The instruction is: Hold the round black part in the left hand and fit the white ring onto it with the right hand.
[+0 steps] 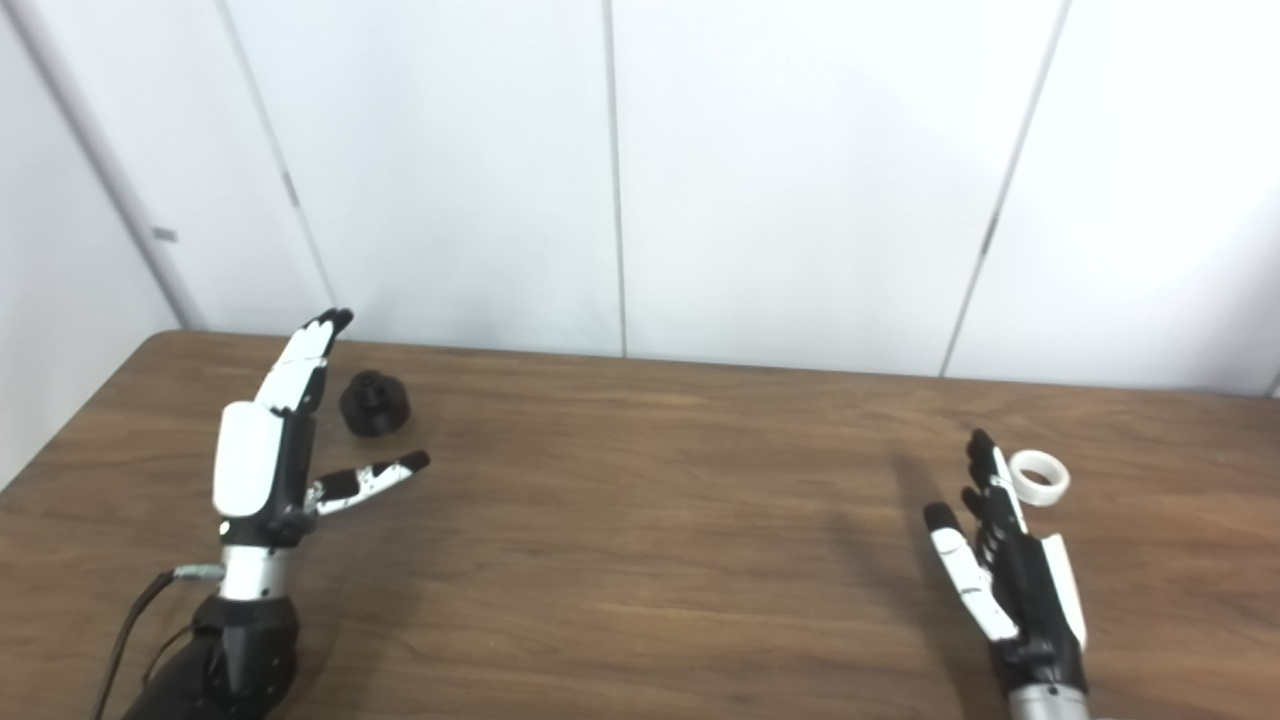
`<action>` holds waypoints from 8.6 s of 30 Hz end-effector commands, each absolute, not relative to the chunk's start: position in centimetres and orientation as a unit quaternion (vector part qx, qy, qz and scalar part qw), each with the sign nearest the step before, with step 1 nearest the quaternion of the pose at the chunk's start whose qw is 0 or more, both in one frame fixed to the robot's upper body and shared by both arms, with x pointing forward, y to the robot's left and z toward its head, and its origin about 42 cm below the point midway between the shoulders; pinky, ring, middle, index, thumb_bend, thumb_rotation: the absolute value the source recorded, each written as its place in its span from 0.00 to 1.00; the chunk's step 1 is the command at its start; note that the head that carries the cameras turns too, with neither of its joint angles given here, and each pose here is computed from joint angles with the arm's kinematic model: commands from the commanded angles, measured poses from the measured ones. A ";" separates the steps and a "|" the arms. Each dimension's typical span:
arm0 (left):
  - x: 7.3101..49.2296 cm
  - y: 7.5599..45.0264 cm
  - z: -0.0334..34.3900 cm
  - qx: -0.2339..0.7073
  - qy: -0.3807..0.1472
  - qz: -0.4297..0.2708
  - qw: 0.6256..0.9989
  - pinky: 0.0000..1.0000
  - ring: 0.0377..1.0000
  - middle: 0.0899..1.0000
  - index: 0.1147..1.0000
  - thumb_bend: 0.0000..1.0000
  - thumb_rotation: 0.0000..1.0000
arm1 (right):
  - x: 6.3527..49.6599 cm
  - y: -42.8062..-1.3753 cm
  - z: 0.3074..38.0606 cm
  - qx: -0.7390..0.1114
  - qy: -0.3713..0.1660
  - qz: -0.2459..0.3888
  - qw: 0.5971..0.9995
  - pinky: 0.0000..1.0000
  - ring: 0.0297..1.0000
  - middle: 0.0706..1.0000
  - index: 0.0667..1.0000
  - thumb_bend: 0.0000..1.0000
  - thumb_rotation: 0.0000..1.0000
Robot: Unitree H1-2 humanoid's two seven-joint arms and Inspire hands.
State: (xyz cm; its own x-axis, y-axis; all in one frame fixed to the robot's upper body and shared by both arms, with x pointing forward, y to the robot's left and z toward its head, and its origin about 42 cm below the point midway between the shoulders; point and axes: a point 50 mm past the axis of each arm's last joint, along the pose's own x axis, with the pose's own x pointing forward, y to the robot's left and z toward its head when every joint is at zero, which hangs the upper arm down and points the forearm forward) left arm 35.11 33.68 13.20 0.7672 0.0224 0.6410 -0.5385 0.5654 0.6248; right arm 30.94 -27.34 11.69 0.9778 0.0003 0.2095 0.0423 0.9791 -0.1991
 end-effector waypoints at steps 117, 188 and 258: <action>47.3 41.2 15.9 0.510 -0.027 0.000 0.860 0.99 0.87 0.69 0.41 0.52 0.05 | 27.1 -26.5 9.6 -0.103 -0.064 -0.006 0.993 0.95 0.99 0.99 0.97 0.33 0.75; 34.6 22.6 11.9 0.506 -0.225 -0.347 0.757 1.00 1.00 0.87 0.41 0.52 0.06 | 25.0 -26.1 24.7 -0.194 -0.220 -0.050 0.955 0.94 0.97 0.96 0.94 0.34 0.77; 33.9 26.2 8.7 0.481 -0.174 -0.315 0.799 1.00 1.00 0.88 0.41 0.53 0.06 | 47.3 -38.1 34.6 -0.742 0.045 0.106 0.660 0.99 1.00 0.92 0.67 1.00 0.15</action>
